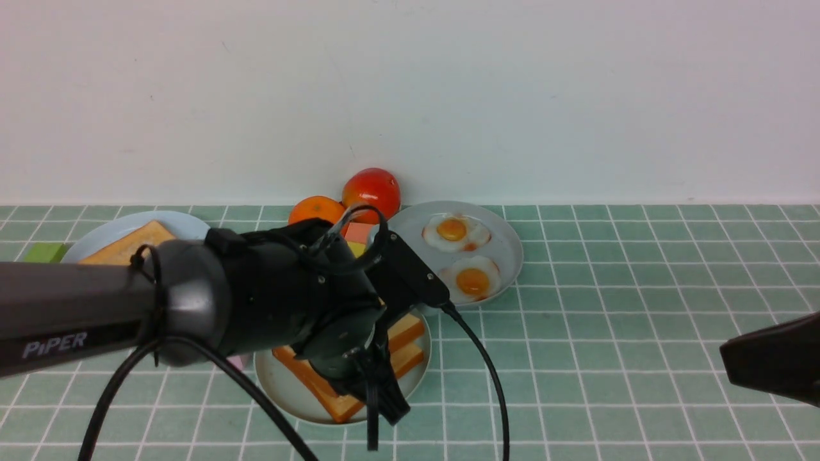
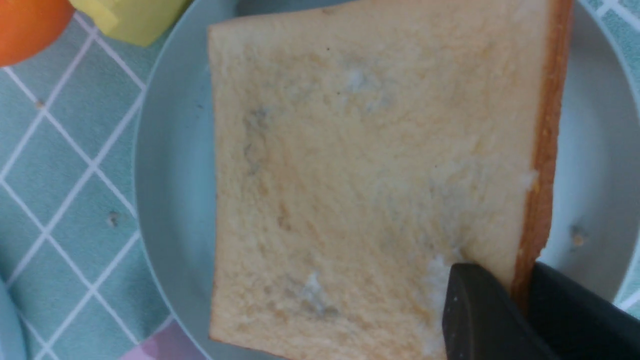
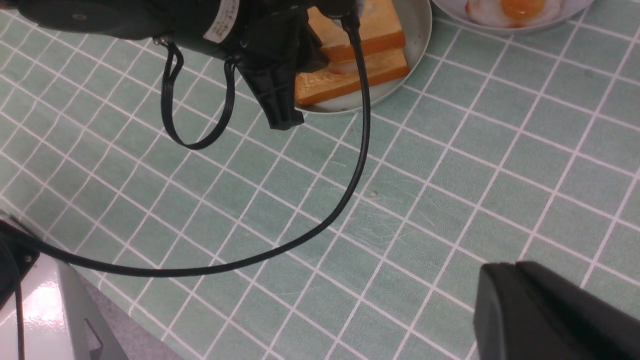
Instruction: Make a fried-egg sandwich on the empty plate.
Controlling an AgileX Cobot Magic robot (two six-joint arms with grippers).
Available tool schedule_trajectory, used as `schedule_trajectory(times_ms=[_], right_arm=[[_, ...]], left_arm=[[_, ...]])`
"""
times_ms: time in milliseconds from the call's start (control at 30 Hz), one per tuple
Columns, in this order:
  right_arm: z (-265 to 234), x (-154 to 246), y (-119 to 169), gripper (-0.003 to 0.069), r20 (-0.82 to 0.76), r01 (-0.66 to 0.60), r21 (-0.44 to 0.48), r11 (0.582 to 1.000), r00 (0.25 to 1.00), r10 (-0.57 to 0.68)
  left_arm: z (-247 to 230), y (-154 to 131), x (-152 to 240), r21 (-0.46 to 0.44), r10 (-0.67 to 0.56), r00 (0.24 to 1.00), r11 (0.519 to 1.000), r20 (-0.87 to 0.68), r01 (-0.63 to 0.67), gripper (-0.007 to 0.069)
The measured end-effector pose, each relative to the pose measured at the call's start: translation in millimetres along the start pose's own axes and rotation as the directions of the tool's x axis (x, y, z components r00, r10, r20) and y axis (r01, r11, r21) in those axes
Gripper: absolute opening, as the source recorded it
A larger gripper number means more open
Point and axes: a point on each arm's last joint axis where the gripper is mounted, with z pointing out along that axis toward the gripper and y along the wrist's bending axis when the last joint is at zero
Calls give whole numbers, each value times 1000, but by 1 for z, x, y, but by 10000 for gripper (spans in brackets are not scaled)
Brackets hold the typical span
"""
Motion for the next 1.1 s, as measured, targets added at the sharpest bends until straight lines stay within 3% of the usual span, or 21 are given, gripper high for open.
schedule_trajectory(times_ms=[300, 567, 700, 767, 800, 833, 867, 900, 933, 967, 1067, 1100], right_arm=[[0, 0, 0, 43, -1, 2, 0, 1000, 1000, -2], [0, 0, 0, 50, -1, 1, 0, 1000, 1000, -1], [-3, 1, 1, 51, -23, 5, -6, 1000, 1000, -5], [-8, 3, 3, 53, -18, 13, -7, 1000, 1000, -13], [-9, 3, 4, 52, -15, 16, -7, 1000, 1000, -16], [-16, 7, 5, 52, -1, 32, 4, 999, 999, -32], [-18, 8, 5, 52, 3, 35, 6, 999, 999, -35], [-28, 12, 6, 52, 23, 50, 28, 998, 998, -51], [-34, 15, 7, 52, 42, 54, 40, 998, 998, -56], [-34, 15, 7, 52, 41, 53, 44, 998, 998, -55], [-57, 36, 4, 48, 114, 25, 127, 992, 993, -39], [-58, 37, 5, 46, 121, 26, 127, 992, 992, -42]], left_arm=[[0, -1, 0, 16, -25, 1000, 1000, -2, 26, 309], [-34, 3, -2, 67, -139, 989, 989, 53, 135, 340], [-91, 14, 0, 93, -230, 959, 972, 163, 217, 268], [-138, 23, 9, 122, -295, 911, 955, 287, 271, 158], [-143, 24, 11, 125, -298, 906, 954, 300, 273, 148], [-182, 29, 27, 162, -345, 835, 939, 428, 305, 52], [-186, 30, 30, 165, -346, 827, 938, 442, 305, 43], [-218, 31, 55, 211, -382, 734, 924, 561, 320, -13], [-234, 32, 70, 236, -396, 674, 917, 624, 320, -13], [-231, 31, 71, 236, -397, 680, 917, 616, 321, -13], [-250, 21, 135, 302, -423, 506, 903, 751, 306, -13], [-254, 20, 141, 308, -423, 480, 902, 769, 302, -13]])
